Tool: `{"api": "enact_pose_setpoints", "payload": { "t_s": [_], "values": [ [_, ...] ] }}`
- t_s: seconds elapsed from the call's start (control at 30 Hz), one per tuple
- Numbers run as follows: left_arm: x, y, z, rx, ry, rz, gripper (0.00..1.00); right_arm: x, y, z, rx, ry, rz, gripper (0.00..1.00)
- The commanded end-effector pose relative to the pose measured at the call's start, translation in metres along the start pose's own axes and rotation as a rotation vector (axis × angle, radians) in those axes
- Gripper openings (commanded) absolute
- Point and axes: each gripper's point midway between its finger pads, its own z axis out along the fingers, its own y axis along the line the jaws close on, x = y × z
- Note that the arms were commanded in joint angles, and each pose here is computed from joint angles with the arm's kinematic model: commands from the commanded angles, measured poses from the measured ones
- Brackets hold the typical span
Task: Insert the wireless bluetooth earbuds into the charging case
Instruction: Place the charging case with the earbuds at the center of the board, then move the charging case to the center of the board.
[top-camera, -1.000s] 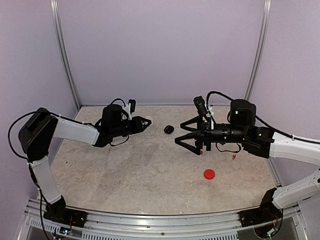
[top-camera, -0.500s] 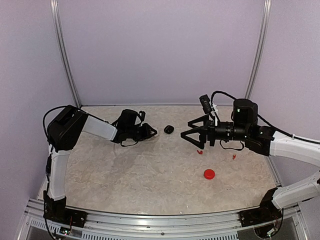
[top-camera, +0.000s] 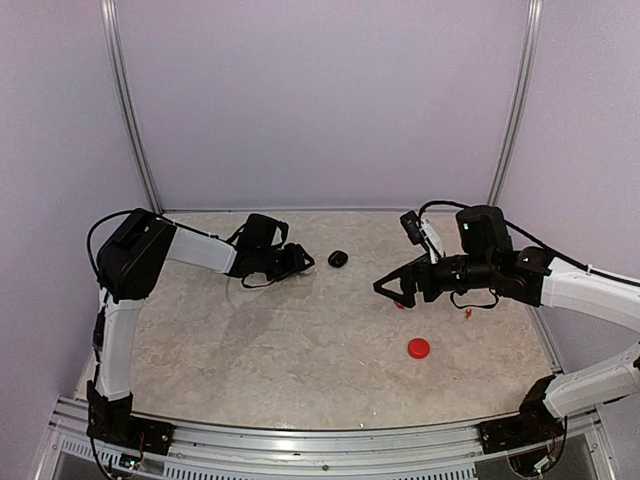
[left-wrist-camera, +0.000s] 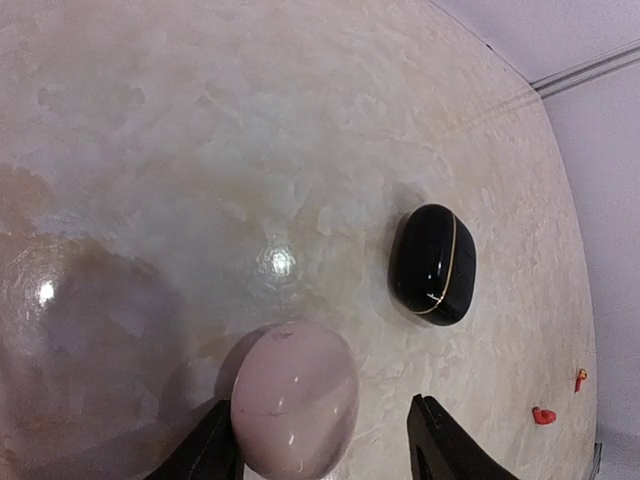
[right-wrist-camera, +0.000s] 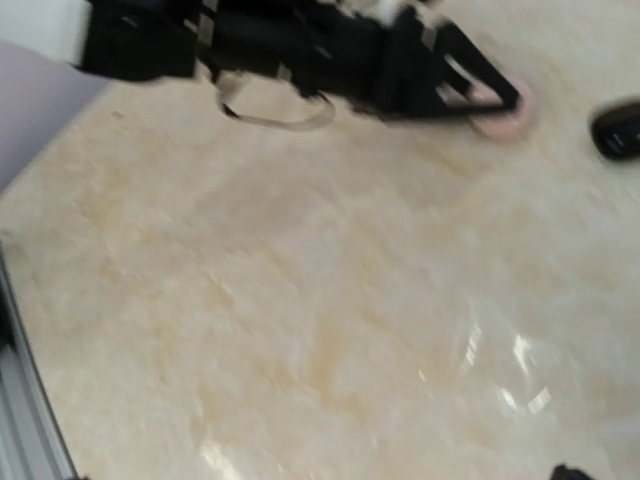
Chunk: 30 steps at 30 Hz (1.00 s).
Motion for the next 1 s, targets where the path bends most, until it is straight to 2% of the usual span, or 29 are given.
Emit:
{"api": "enact_pose_setpoints", "payload": {
  "t_s": [0.0,0.17,0.3,0.43,0.57,0.83,0.97],
  "values": [
    [-0.005,0.004,-0.019,-0.068,-0.002,0.012,0.61,0.011,-0.017,-0.01,0.113,0.088,0.066,0.99],
    [-0.021,-0.007,-0.044,-0.098,-0.057,0.056,0.88,0.034,-0.033,-0.012,0.206,0.178,0.123,0.99],
    [-0.033,-0.022,-0.07,-0.085,-0.112,0.084,0.98,0.047,-0.037,-0.012,0.225,0.226,0.144,0.99],
    [-0.046,-0.04,-0.105,-0.074,-0.211,0.137,0.99,0.068,-0.045,-0.011,0.262,0.315,0.169,0.99],
    [-0.064,-0.071,-0.156,0.007,-0.349,0.192,0.99,0.088,-0.052,-0.011,0.312,0.422,0.156,0.99],
    [-0.067,-0.104,-0.214,0.112,-0.442,0.276,0.99,0.132,-0.082,-0.013,0.483,0.654,0.096,0.95],
    [-0.063,-0.119,-0.229,0.159,-0.463,0.345,0.99,0.149,-0.09,-0.007,0.503,0.71,0.104,0.91]
  ]
}}
